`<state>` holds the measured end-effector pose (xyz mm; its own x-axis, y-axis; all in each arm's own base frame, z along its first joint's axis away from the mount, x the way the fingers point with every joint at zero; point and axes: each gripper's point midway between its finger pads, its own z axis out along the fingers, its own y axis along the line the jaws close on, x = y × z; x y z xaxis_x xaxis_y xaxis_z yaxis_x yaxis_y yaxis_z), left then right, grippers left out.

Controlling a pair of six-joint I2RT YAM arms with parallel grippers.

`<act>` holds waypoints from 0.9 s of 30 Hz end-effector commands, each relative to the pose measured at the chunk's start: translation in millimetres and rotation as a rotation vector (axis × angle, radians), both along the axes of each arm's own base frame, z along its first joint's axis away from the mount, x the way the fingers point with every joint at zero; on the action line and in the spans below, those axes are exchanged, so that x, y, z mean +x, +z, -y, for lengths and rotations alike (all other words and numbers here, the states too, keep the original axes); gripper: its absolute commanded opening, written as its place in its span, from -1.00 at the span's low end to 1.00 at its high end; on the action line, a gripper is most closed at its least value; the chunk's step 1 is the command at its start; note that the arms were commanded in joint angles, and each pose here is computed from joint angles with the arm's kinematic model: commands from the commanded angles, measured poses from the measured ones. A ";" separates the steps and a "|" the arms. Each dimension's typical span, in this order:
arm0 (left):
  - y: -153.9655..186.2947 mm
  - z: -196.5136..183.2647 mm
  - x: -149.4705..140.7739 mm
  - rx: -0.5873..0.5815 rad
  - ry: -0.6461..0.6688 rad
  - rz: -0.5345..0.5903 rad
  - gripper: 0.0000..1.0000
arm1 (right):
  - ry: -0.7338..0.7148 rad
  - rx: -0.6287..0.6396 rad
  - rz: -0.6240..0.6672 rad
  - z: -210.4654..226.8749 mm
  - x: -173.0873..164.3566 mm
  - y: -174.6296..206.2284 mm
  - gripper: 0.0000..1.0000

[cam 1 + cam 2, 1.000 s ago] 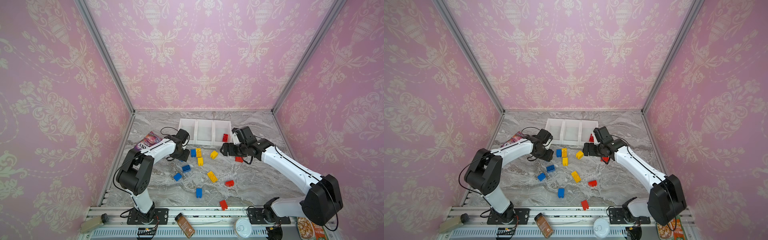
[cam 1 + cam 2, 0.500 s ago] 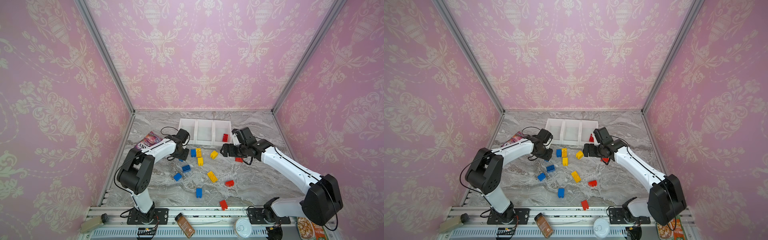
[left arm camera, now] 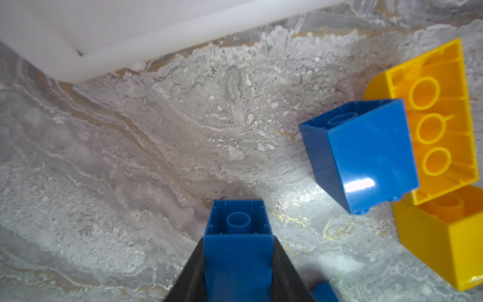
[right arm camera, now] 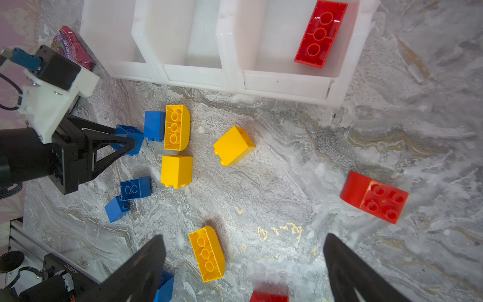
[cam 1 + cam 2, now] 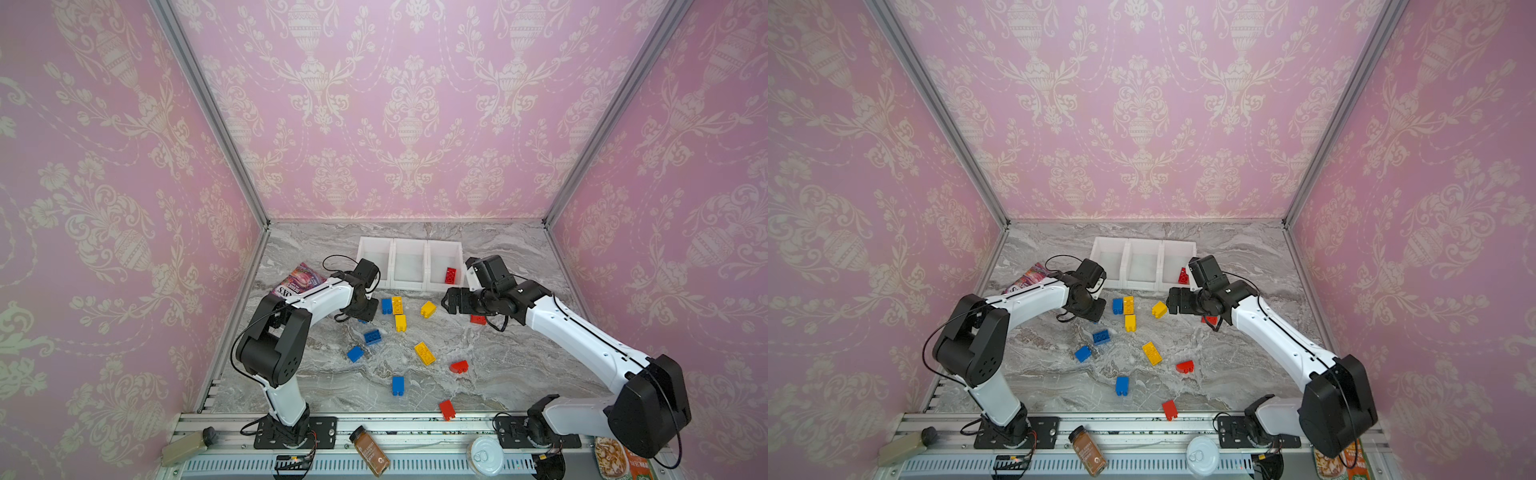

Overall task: Sort the legos into containers by color
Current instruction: Pick up the lego from the center of the table.

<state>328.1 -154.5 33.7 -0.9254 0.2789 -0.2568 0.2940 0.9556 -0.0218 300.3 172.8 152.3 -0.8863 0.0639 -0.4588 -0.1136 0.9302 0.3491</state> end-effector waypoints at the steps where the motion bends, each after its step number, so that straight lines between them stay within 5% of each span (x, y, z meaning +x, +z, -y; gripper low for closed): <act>1: 5.0 -3.5 -3.9 0.012 0.014 0.011 -0.44 | -0.013 0.013 0.007 1.4 -1.5 2.7 0.91; 15: 78.4 4.8 30.7 -0.068 0.068 0.235 -0.59 | -0.022 0.028 0.003 1.7 -4.4 1.4 0.92; 27: 126.2 22.7 97.7 -0.095 0.073 0.460 -0.66 | -0.026 0.069 0.004 -3.3 -4.5 2.3 0.93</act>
<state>403.6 -174.1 150.6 -0.7650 0.1710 -0.6209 0.2401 0.9703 -0.0285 298.9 176.1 148.1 -0.8878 0.0915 -0.4511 -0.0996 0.9186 0.3825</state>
